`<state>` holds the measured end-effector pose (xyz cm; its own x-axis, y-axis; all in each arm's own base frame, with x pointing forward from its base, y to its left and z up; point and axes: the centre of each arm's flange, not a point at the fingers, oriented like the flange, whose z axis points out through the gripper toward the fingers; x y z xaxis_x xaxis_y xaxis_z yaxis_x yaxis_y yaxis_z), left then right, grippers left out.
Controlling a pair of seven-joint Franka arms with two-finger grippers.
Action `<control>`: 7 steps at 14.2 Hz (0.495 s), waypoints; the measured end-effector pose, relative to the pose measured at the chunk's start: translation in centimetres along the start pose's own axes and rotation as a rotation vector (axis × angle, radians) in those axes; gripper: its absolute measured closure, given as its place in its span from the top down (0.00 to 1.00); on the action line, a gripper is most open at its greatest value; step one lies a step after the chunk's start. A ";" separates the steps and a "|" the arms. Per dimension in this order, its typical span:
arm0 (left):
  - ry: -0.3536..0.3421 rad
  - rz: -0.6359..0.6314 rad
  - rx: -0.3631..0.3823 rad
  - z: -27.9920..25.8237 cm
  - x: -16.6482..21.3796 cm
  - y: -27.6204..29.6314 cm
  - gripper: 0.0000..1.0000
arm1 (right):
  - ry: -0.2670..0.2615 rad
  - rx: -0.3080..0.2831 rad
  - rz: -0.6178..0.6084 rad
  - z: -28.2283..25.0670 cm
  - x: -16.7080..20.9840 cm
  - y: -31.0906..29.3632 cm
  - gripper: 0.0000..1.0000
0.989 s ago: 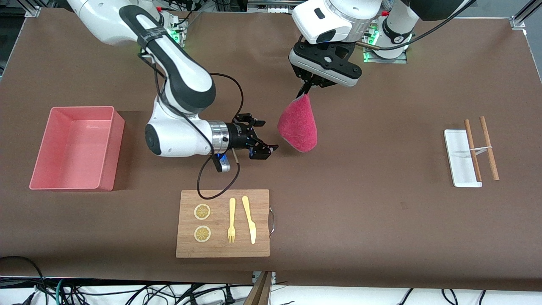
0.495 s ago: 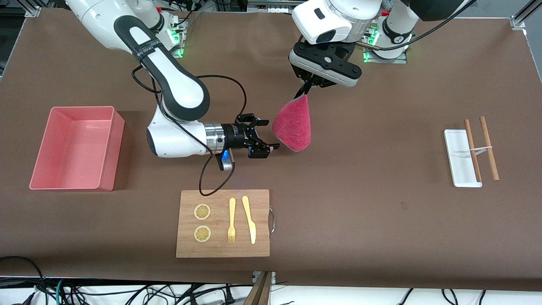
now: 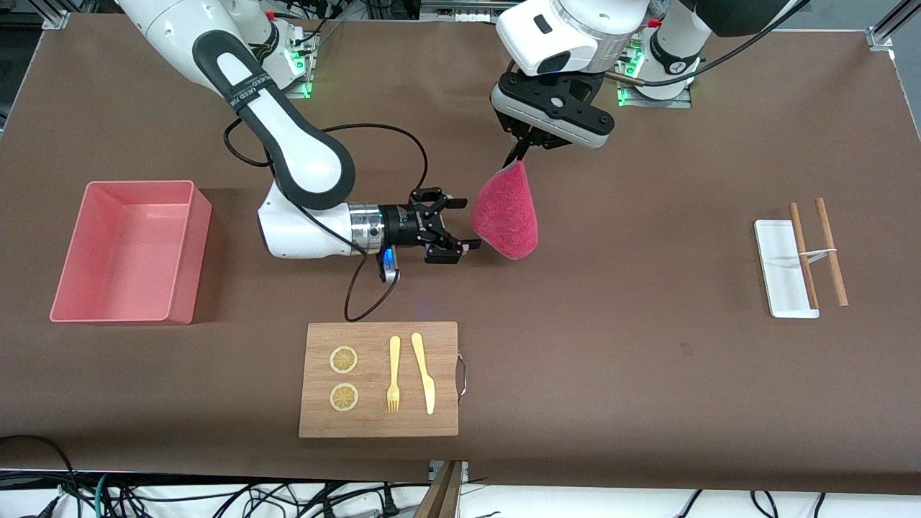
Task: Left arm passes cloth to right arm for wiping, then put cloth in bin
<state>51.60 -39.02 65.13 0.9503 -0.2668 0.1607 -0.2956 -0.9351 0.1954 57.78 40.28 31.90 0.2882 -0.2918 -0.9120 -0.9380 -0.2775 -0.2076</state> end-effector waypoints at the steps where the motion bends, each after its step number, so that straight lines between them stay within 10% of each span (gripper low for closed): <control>1: 0.000 0.000 0.000 0.0 0.0 0.0 0.02 | 0.002 0.007 -0.002 0.5 -0.4 0.1 1.00; 7: -0.004 -0.001 -0.001 0.2 0.1 -0.1 0.02 | 0.006 -0.009 -0.015 2.8 -0.8 1.8 0.95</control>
<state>51.73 -39.03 64.91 0.9509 -0.2668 0.1568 -0.2948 -0.9352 0.1963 55.37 42.57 31.29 0.3033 -0.2930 -0.9067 -0.9319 -0.2898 -0.2181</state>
